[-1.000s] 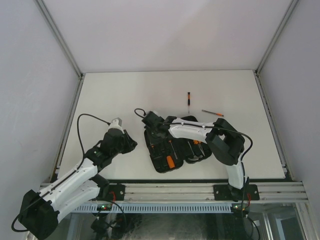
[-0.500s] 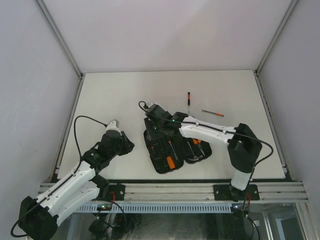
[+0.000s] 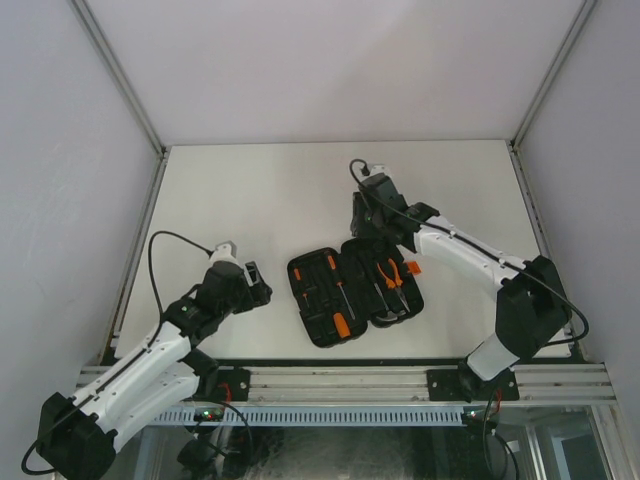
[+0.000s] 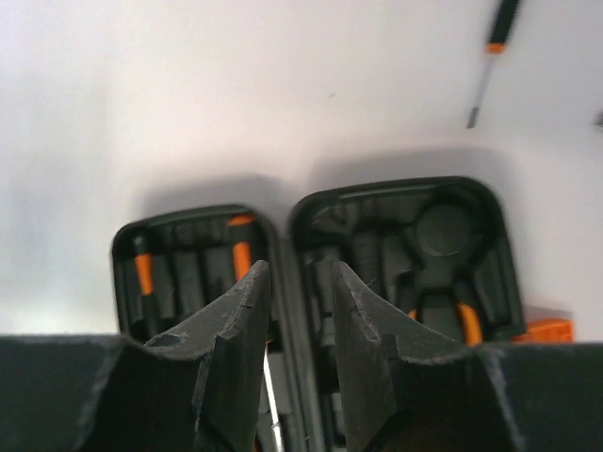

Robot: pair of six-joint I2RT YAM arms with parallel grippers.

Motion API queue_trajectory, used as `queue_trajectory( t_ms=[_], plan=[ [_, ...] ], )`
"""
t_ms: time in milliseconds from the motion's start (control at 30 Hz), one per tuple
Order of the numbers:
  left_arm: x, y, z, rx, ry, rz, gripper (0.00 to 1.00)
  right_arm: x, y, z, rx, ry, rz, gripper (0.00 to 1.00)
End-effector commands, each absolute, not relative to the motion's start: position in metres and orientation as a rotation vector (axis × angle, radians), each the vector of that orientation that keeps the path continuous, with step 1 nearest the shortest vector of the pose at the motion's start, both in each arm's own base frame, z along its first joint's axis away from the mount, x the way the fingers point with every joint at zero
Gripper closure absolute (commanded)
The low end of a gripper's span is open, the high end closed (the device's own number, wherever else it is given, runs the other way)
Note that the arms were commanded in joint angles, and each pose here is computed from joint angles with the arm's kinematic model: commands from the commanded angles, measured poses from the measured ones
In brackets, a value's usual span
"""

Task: Sort the tools into containers
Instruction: Pick up the screwdriver from the center of the board.

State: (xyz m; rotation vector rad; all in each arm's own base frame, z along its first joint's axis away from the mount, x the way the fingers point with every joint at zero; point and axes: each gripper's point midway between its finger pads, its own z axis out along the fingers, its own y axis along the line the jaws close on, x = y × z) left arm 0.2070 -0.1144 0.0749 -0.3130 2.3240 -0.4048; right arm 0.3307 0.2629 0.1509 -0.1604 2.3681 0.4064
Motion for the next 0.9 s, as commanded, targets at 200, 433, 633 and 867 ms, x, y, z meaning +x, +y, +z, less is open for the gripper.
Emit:
queue_trajectory(
  t_ms=[200, 433, 633, 867],
  plan=[
    [0.224, -0.100, 0.104, -0.410, 2.295, -0.278, 0.05, 0.417, 0.197, 0.131, 0.099, 2.289, 0.295, 0.63],
    [0.216, -0.076, 0.099, -0.447, 2.344, -0.090, 0.00, 0.454, 0.175, 0.088, 0.146, 2.365, 0.244, 0.61],
    [0.216, -0.074, 0.111, -0.465, 2.292, -0.124, 0.00, 0.476, 0.173, 0.065, 0.132, 2.408, 0.219, 0.61],
    [0.217, -0.073, 0.109, -0.501, 2.247, -0.161, 0.00, 0.499, 0.181, 0.055, 0.109, 2.428, 0.219, 0.62]
  ],
)
